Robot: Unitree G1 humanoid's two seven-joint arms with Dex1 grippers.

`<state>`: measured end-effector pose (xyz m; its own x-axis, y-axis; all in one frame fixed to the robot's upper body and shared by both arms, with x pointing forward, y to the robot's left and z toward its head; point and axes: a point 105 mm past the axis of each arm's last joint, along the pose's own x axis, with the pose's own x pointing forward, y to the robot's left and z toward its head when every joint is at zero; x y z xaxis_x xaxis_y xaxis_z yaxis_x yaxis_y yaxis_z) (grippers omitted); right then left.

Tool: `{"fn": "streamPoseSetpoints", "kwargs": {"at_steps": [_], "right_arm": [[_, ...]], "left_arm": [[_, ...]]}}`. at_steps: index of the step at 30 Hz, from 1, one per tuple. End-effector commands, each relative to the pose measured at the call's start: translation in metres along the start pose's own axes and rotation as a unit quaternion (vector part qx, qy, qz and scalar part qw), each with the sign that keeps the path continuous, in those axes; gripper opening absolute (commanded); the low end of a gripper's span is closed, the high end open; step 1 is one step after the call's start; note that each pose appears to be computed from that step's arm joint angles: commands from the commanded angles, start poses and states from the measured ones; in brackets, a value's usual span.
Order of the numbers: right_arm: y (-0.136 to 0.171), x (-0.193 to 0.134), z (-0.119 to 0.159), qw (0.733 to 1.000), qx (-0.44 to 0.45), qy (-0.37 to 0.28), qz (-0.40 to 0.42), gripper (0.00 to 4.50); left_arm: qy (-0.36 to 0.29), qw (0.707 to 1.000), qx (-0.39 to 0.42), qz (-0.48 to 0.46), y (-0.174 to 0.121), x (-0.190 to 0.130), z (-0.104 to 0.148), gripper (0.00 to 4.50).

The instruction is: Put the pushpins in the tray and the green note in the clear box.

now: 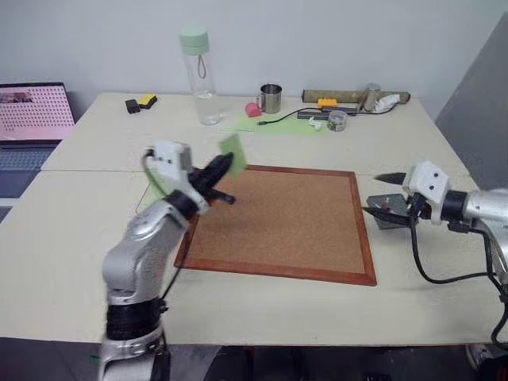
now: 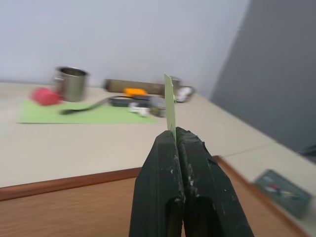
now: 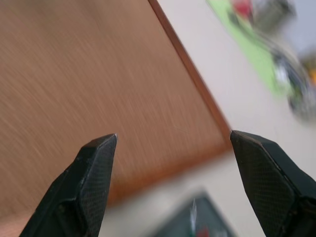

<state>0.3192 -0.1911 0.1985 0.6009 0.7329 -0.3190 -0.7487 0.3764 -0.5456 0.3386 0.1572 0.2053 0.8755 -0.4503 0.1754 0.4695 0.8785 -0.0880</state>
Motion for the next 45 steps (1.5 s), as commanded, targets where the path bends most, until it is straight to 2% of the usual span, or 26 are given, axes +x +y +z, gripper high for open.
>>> {"fn": "streamPoseSetpoints", "kwargs": {"at_steps": [1, 5, 11, 14, 15, 16, 18, 23, 28, 33, 39, 42, 45], "right_arm": [[0.005, 0.008, 0.053, 0.995, 0.008, -0.088, 0.045, 3.82], [0.007, 0.015, 0.071, 0.991, 0.025, -0.116, 0.069, 3.82], [0.011, 0.024, 0.072, 0.989, 0.025, -0.117, 0.086, 3.82], [0.013, 0.025, 0.074, 0.989, 0.023, -0.119, 0.090, 3.84], [0.013, 0.024, 0.073, 0.989, 0.022, -0.119, 0.090, 3.84], [0.012, 0.024, 0.073, 0.989, 0.022, -0.119, 0.089, 3.84], [0.012, 0.024, 0.072, 0.989, 0.021, -0.118, 0.089, 3.84], [0.009, 0.023, 0.068, 0.990, 0.020, -0.112, 0.082, 3.84], [0.001, 0.014, 0.054, 0.994, 0.027, -0.085, 0.060, 3.84], [-0.010, -0.011, 0.016, 0.999, 0.047, -0.011, 0.016, 3.84], [-0.011, -0.060, -0.037, 0.991, 0.086, 0.100, -0.016, 3.84], [-0.013, -0.081, -0.051, 0.986, 0.104, 0.130, -0.031, 3.84], [-0.009, -0.090, -0.058, 0.982, 0.117, 0.142, -0.030, 3.84]], "left_arm": [[-0.014, 0.991, 0.095, 0.092, 0.038, -0.024, 0.025, 0.00], [0.025, 0.977, 0.137, 0.164, 0.069, -0.041, 0.022, 0.00], [0.075, 0.966, 0.148, 0.196, 0.083, -0.047, 0.004, 0.00], [0.078, 0.971, 0.140, 0.176, 0.078, -0.044, 0.002, 0.49], [0.080, 0.971, 0.144, 0.172, 0.078, -0.043, 0.003, 0.86], [0.082, 0.971, 0.148, 0.169, 0.078, -0.043, 0.003, 0.89], [0.083, 0.970, 0.154, 0.167, 0.079, -0.044, 0.006, 1.31], [0.069, 0.970, 0.178, 0.152, 0.075, -0.047, 0.023, 2.32], [0.109, 0.960, 0.231, 0.115, 0.077, -0.065, 0.034, 3.35], [0.207, 0.936, 0.283, 0.026, 0.075, -0.108, 0.035, 3.35], [0.317, 0.897, 0.306, 0.037, 0.116, -0.165, 0.022, 3.35], [0.335, 0.891, 0.303, 0.044, 0.131, -0.183, 0.019, 3.35], [0.332, 0.895, 0.294, 0.039, 0.135, -0.187, 0.017, 3.35]]}}
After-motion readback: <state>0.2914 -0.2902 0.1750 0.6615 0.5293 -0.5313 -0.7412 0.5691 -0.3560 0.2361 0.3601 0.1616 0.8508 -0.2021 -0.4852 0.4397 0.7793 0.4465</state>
